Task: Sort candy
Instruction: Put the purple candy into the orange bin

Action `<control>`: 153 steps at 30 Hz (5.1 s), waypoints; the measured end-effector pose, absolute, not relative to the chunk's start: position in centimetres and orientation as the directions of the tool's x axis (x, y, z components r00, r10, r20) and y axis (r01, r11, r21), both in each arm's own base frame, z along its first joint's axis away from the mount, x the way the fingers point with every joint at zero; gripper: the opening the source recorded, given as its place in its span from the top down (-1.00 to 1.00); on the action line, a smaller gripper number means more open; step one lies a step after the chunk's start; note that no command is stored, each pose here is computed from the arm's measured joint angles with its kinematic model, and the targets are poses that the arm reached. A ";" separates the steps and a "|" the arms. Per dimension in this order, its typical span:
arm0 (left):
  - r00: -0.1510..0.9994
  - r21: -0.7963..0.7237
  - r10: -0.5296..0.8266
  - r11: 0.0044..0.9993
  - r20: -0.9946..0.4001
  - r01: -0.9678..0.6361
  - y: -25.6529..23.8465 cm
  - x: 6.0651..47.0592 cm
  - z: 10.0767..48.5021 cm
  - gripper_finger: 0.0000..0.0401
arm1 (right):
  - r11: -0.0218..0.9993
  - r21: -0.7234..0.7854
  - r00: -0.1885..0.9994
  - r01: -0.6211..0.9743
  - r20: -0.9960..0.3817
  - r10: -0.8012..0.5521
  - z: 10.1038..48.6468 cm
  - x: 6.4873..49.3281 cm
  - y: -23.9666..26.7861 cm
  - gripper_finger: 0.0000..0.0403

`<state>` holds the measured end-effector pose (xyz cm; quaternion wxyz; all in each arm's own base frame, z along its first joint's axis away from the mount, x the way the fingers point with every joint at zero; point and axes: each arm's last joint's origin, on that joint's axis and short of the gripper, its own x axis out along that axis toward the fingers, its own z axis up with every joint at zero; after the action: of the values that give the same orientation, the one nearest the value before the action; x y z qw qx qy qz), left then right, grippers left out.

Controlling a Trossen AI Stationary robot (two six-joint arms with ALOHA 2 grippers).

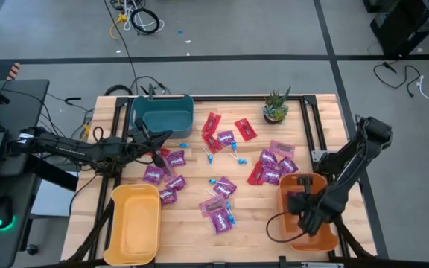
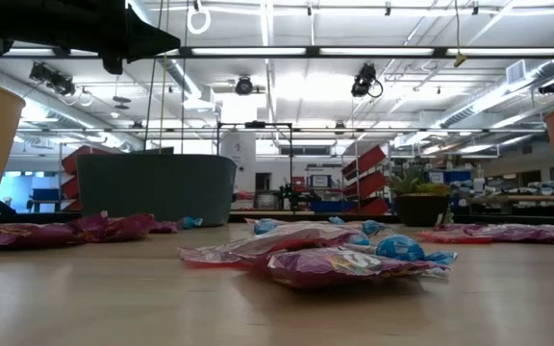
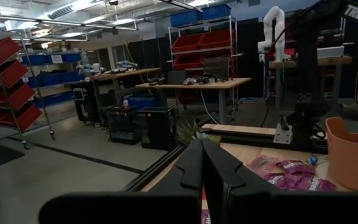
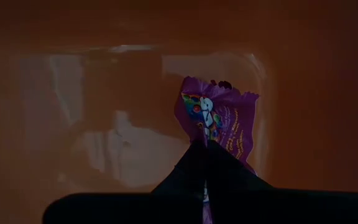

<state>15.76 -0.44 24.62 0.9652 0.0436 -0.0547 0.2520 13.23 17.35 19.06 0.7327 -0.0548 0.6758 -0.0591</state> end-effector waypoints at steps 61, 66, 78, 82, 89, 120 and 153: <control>0.875 0.040 0.462 0.881 0.147 -0.472 -0.5 15.8 24.8 0.97 | 0.895 -0.099 0.430 0.435 -0.851 -0.303 33.5 19.7 5.3 0.88; 0.872 0.035 0.462 0.880 0.161 -0.473 -0.5 15.7 25.0 0.97 | 0.892 -0.030 0.600 0.452 -0.729 -0.328 34.8 22.8 2.2 0.94; 0.865 0.040 0.463 0.877 0.191 -0.479 -0.5 15.6 25.3 0.97 | 0.879 0.032 0.776 0.475 -0.486 -0.402 36.1 27.8 -3.4 1.00; 0.864 0.037 0.464 0.877 0.194 -0.479 -0.5 15.6 25.4 0.97 | 0.869 0.005 0.737 0.496 -0.531 -0.418 34.2 29.6 -4.3 0.99; 0.861 0.027 0.464 0.877 0.208 -0.480 -0.5 15.6 25.5 0.97 | 0.852 -0.036 0.659 0.522 -0.617 -0.430 30.7 32.1 -5.5 0.99; 0.868 0.068 0.464 0.874 0.178 -0.481 -0.5 15.7 25.2 0.97 | 0.858 -0.069 0.551 0.509 -0.740 -0.386 21.8 37.3 -8.1 0.78; 0.875 0.098 0.462 0.874 0.142 -0.477 -0.5 15.7 24.8 0.97 | 0.926 -0.265 0.436 0.270 -0.823 -0.363 16.7 38.5 -7.5 0.10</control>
<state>15.74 -0.51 24.78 0.9662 0.0649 -0.0572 0.2430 38.46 -7.54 16.75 0.8461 -0.0469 0.4969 -0.1868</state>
